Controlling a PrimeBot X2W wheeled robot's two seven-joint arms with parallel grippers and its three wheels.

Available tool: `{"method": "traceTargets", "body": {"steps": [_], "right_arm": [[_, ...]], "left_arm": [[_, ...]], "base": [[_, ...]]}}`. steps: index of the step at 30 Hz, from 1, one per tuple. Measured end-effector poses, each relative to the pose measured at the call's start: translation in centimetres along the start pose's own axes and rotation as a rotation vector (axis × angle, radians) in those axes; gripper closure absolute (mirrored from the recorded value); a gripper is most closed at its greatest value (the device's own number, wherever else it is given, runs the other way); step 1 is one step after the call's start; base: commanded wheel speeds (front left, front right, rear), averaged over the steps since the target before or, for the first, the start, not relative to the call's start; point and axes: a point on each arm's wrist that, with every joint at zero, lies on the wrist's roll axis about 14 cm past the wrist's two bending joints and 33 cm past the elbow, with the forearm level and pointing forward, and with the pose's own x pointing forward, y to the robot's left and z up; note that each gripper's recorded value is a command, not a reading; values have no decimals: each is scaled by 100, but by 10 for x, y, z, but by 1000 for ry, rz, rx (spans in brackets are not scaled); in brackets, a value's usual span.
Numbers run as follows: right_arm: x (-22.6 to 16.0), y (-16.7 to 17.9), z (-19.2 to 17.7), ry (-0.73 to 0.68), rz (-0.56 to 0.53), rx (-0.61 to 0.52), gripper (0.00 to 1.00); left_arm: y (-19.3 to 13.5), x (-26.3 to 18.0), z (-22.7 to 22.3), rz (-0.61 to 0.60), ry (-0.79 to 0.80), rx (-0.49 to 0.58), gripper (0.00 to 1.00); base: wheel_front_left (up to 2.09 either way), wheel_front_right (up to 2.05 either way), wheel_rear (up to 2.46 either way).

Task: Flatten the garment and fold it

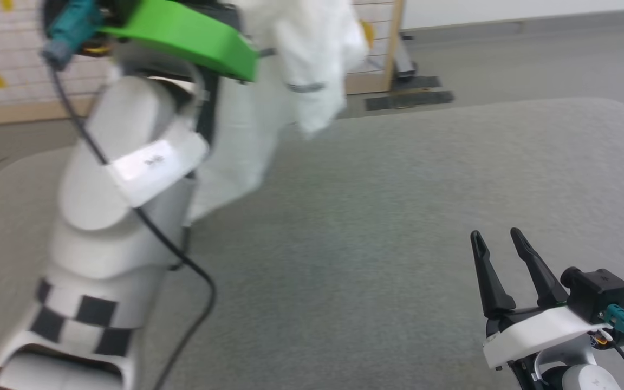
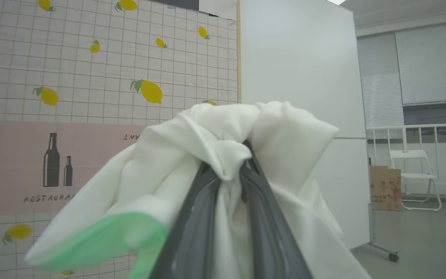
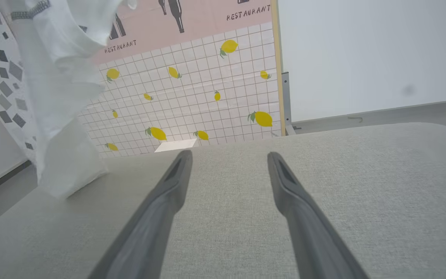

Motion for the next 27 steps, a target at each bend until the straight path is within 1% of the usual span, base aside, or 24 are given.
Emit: {"method": "traceTargets", "body": {"steps": [3,5,7,9,12,15,18,21,22,23,24,27], "right_arm": [[-10,-14,6,-13,-48,-6,0],[-18,-24,10,-19,-81,-10,0],[-24,-32,12,-24,-110,-14,0],[-29,-39,14,-26,-136,-16,0],[-37,-48,15,-24,-168,-21,0],[-41,-53,14,-19,-188,-23,0],[-43,-57,11,-7,-205,-25,0],[-42,-59,8,4,-210,-26,0],[-42,-58,7,5,-208,-26,0],[-41,-58,7,5,-206,-25,0],[-41,-57,8,5,-202,-25,0],[-38,-54,9,0,-189,-24,0]], "left_arm": [[-46,8,-18,-84,29,-122,100],[-75,8,-37,-141,86,-205,100],[-100,0,-66,-194,185,-240,100],[-120,-19,-107,-228,335,-273,100],[-142,-73,-181,-258,627,-299,100],[-155,-138,-238,-284,911,-299,100],[-160,-200,-276,-295,1156,-311,100],[-160,-248,-294,-288,1340,-326,100],[-159,-261,-297,-276,1391,-348,95],[-160,-268,-297,-270,1418,-363,56],[-161,-275,-296,-272,1439,-379,0],[-165,-278,-291,-269,1432,-415,0]], "base": [[0,0,0],[0,0,0],[0,0,0],[0,0,0],[0,0,0],[0,0,0],[0,0,0],[0,0,0],[0,0,0],[0,0,0],[0,0,0],[0,0,0]]}}
